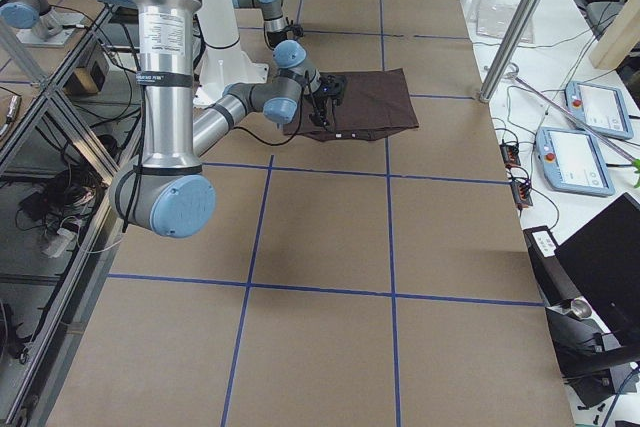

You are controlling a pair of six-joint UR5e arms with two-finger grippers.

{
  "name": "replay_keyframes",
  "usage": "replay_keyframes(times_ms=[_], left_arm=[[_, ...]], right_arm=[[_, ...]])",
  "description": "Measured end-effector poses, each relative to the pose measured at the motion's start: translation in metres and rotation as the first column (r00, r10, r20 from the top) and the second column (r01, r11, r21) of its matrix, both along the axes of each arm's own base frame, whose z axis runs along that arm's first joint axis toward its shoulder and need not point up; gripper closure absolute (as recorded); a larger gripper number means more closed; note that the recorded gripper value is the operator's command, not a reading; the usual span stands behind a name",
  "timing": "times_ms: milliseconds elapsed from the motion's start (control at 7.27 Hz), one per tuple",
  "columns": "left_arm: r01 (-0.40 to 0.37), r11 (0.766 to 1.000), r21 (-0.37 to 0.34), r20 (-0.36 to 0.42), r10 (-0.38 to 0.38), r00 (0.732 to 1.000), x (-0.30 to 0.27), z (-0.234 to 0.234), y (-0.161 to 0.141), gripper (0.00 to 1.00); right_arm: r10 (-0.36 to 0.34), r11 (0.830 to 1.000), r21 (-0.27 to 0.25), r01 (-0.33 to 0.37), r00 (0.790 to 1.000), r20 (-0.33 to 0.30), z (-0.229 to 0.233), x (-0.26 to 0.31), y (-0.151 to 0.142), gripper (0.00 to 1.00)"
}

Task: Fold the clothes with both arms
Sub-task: 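Position the left gripper at the shirt's near corner closest to it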

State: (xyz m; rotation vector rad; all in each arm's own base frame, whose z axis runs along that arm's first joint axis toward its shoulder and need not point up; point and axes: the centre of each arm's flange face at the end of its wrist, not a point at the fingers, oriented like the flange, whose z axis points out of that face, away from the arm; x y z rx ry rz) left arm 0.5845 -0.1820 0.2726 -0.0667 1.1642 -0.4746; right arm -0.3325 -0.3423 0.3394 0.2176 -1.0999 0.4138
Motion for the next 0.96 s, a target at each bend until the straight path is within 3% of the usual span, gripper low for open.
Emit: replay_keyframes(times_ms=[138, 275, 413, 963], left_arm=[[0.000, 1.000, 0.000, 0.000, 0.000, 1.000, 0.0001, 0.0002, 0.0000, 0.75], [0.000, 1.000, 0.001, 0.000, 0.000, 1.000, 0.0003, -0.0001, 0.0000, 0.84], [-0.001, 1.000, 0.002, -0.001, 0.001, 1.000, 0.0004, -0.0004, 0.0002, 1.00], [0.002, 0.998, 0.056, -0.006, -0.002, 1.000, -0.0089, -0.0079, -0.0087, 1.00]], right_arm=[[0.000, 1.000, 0.000, 0.000, 1.000, 0.000, 0.0002, -0.0001, -0.0001, 0.00], [0.000, 1.000, 0.000, 0.000, 1.000, 0.000, 0.0003, -0.0001, -0.0001, 0.00], [0.000, 1.000, 0.000, 0.000, 1.000, 0.000, 0.0002, -0.0001, -0.0001, 0.00], [0.007, 1.000, -0.007, -0.007, 1.000, -0.005, 0.0026, -0.0012, -0.0012, 0.00]])
